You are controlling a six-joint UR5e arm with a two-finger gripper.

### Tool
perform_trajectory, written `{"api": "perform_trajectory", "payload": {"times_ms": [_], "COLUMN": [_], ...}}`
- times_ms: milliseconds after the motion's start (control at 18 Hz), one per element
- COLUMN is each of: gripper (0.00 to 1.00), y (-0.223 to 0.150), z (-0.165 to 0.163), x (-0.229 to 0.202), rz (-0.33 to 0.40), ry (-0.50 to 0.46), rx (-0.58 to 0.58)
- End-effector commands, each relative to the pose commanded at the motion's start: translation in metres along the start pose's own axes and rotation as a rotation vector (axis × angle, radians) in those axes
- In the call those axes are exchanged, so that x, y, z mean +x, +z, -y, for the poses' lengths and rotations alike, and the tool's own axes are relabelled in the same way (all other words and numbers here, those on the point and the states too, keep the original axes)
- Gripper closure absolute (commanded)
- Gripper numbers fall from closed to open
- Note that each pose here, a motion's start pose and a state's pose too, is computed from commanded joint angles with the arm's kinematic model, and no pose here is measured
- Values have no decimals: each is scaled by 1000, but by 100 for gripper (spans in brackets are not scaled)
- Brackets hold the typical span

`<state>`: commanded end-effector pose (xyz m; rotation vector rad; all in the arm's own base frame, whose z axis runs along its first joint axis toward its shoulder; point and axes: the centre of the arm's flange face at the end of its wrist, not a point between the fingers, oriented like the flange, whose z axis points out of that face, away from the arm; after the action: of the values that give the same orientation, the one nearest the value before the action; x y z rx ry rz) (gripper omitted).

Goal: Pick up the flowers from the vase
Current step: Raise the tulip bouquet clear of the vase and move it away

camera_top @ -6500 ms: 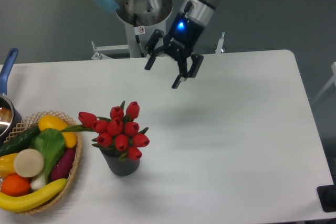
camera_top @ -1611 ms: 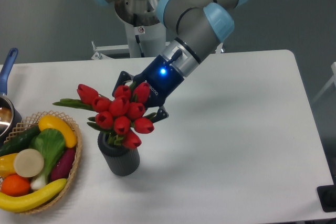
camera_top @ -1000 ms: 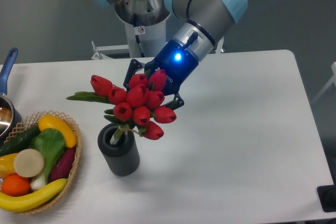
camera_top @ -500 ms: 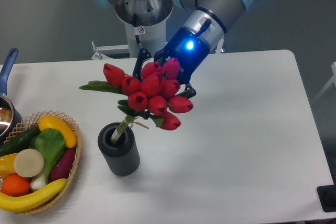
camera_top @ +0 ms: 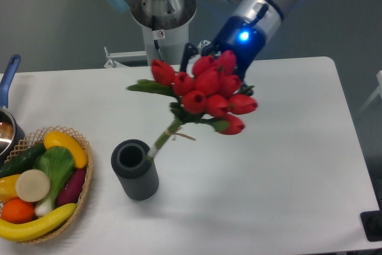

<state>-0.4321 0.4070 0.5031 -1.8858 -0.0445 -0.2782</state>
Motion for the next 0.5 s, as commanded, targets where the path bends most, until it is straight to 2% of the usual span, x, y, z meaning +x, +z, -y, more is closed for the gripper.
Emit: {"api": "perform_trajectory", "payload": {"times_ms": [500], "gripper": [56], "y": [-10], "z": [-11], "x": [-8], "rz": [22], "ry": [10], "rx": [-1]}}
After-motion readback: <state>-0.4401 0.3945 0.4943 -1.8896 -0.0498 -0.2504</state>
